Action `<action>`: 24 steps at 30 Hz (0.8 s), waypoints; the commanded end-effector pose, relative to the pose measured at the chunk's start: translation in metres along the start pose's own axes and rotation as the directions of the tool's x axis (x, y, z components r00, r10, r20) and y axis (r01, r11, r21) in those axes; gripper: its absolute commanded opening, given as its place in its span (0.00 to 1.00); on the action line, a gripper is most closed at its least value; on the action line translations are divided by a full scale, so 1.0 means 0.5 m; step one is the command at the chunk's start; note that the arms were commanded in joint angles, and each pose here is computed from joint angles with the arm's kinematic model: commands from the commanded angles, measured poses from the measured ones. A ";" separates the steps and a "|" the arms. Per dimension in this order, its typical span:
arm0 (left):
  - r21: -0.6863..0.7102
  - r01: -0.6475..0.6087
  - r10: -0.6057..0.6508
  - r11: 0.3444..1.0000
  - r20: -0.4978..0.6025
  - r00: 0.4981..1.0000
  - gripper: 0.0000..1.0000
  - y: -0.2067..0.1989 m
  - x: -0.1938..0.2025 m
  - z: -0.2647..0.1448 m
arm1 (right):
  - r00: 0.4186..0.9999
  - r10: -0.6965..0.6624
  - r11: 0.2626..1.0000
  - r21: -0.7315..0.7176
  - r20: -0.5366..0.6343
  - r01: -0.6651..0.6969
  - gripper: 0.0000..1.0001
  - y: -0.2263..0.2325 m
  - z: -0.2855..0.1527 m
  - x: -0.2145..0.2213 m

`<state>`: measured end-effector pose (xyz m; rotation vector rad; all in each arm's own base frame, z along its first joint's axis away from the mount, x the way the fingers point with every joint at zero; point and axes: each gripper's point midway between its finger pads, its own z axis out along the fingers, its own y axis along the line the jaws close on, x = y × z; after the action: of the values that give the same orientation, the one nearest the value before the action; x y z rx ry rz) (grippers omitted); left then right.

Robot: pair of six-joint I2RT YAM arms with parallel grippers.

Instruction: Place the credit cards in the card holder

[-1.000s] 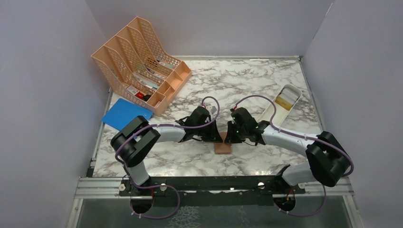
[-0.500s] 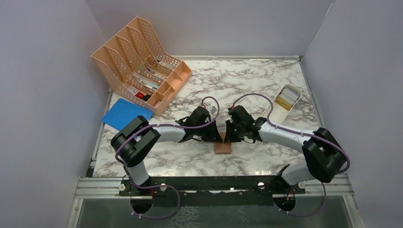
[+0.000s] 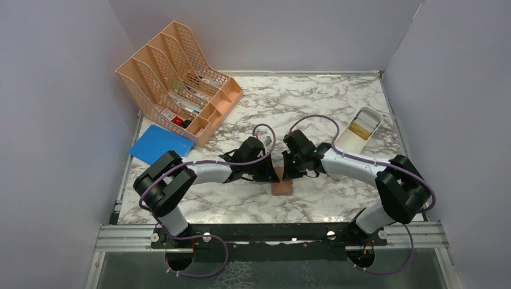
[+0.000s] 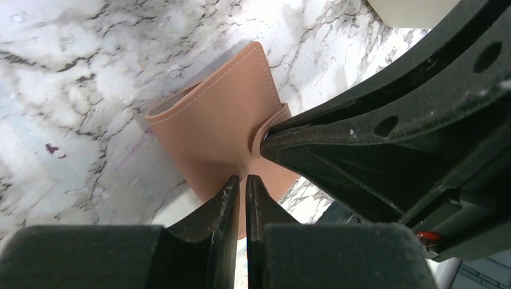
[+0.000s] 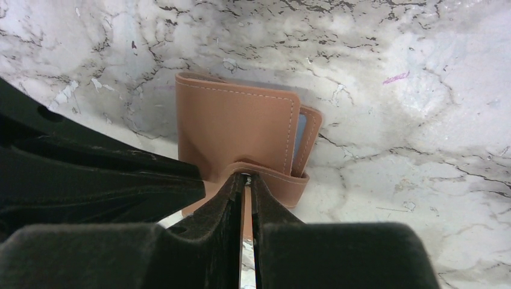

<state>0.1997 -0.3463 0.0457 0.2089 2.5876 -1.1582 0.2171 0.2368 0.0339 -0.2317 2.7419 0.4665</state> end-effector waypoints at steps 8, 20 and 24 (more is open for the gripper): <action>-0.072 -0.002 0.007 0.997 0.063 0.998 0.11 0.029 0.006 -0.038 | 0.982 -0.030 0.966 0.248 -0.187 0.077 0.13 -0.116 0.056 0.089; -0.067 -0.018 0.026 0.998 0.121 0.992 0.14 0.014 -0.011 -0.067 | 0.987 -0.041 0.975 0.211 -0.153 0.073 0.15 -0.089 0.040 0.058; -0.066 -0.038 0.049 0.997 0.173 0.984 0.18 -0.007 -0.037 -0.092 | 0.998 -0.058 0.995 0.081 0.014 0.057 0.21 -0.012 -0.030 -0.034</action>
<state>0.1978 -0.3187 0.0626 0.1485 2.5189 -1.0655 0.2197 0.2387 0.0359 -0.2743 2.7964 0.4054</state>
